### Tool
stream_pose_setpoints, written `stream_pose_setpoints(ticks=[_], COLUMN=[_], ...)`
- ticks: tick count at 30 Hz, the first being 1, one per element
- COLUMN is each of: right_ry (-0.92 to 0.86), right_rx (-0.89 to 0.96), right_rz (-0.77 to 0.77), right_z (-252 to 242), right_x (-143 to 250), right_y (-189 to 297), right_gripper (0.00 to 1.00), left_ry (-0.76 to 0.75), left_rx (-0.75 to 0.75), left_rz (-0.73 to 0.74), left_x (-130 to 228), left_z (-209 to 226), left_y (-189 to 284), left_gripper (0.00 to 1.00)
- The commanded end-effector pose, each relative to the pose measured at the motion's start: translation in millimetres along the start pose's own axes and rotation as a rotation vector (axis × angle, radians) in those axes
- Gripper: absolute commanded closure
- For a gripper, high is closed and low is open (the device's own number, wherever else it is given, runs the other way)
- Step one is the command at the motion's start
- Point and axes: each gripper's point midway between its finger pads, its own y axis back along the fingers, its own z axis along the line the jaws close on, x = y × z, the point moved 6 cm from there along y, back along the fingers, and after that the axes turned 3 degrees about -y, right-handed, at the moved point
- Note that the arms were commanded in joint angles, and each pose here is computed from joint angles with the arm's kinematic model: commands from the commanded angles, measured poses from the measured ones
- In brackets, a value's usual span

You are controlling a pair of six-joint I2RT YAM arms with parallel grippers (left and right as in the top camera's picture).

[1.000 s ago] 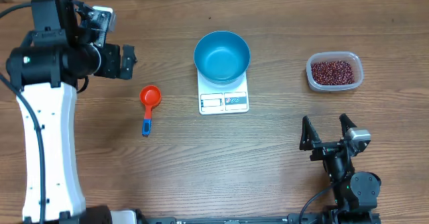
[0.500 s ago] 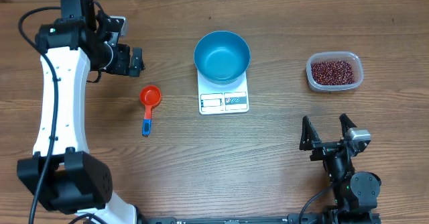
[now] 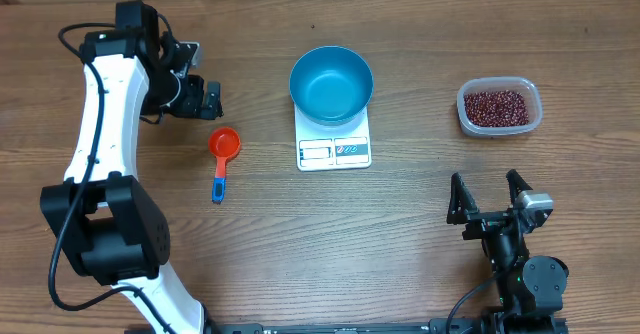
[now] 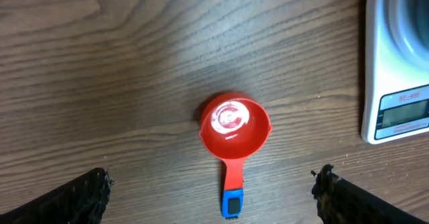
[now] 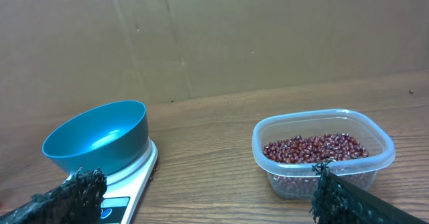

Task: Scoop item into bowl and weigh 150g on scale
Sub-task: 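Raise the left arm and move the left gripper above the red scoop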

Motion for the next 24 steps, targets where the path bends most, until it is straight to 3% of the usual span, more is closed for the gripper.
stream_pose_setpoints(ticks=[1,24], right_ry=[-0.008,-0.008], right_rx=[-0.007,-0.007], right_rz=[0.002,0.002], right_z=[0.5,0.5], right_x=[2.9,2.9], right_y=[-0.4,-0.4], right_gripper=[0.0,0.0], left_ry=[-0.019,-0.013], left_rx=[0.002,-0.016], left_rz=[0.009,0.052], left_x=[-2.5,5.0], left_z=[1.5,2.9], left_y=[-0.8,-1.4], left_gripper=[0.0,0.0])
